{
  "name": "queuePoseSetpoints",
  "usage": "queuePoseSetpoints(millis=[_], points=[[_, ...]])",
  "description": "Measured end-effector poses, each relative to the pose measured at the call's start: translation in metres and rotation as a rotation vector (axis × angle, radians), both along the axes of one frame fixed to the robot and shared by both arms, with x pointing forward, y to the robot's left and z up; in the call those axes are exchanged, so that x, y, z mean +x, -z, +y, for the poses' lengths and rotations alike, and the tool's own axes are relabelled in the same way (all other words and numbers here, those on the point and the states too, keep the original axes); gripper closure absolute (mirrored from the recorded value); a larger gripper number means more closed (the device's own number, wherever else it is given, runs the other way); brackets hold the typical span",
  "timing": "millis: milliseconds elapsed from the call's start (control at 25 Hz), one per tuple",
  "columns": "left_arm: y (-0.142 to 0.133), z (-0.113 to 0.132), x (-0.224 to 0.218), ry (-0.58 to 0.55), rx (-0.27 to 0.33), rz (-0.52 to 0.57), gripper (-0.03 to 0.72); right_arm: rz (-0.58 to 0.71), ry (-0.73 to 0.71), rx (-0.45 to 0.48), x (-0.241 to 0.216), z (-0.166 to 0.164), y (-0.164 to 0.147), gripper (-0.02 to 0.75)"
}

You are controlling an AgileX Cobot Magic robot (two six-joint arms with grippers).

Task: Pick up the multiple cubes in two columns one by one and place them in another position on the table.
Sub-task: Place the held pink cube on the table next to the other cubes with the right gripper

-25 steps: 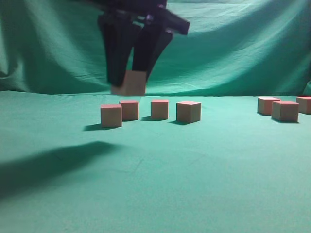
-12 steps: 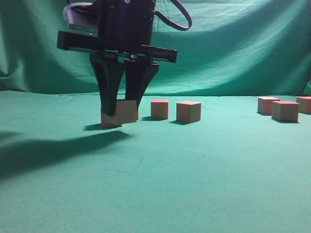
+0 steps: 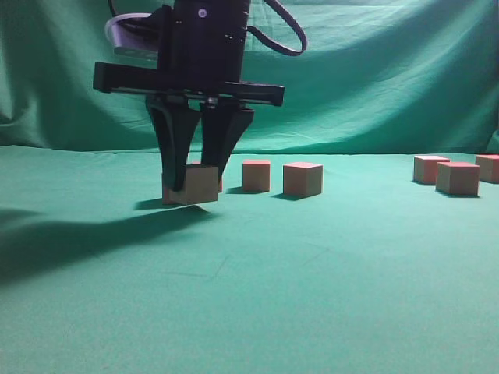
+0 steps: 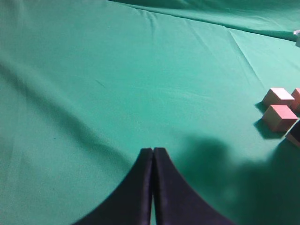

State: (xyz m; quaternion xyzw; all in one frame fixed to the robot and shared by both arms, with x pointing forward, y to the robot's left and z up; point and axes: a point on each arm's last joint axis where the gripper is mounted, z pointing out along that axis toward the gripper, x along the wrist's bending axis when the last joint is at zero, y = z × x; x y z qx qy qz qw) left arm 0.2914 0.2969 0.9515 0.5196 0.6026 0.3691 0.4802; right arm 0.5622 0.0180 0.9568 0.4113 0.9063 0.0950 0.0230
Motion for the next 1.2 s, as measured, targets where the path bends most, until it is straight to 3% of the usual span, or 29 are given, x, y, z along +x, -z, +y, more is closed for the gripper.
queuePoseSetpoints(millis=[520, 680, 840, 1200], points=[[0.000, 0.000, 0.000, 0.000, 0.000, 0.000, 0.688, 0.008, 0.007, 0.003, 0.002, 0.002, 0.008, 0.473], [0.000, 0.000, 0.000, 0.000, 0.000, 0.000, 0.688, 0.021, 0.004, -0.005, 0.003, 0.004, 0.010, 0.286], [0.000, 0.000, 0.000, 0.000, 0.000, 0.000, 0.688, 0.016, -0.004, 0.001, 0.008, 0.009, -0.016, 0.124], [0.000, 0.000, 0.000, 0.000, 0.000, 0.000, 0.688, -0.176, -0.012, 0.078, 0.014, 0.006, -0.106, 0.113]])
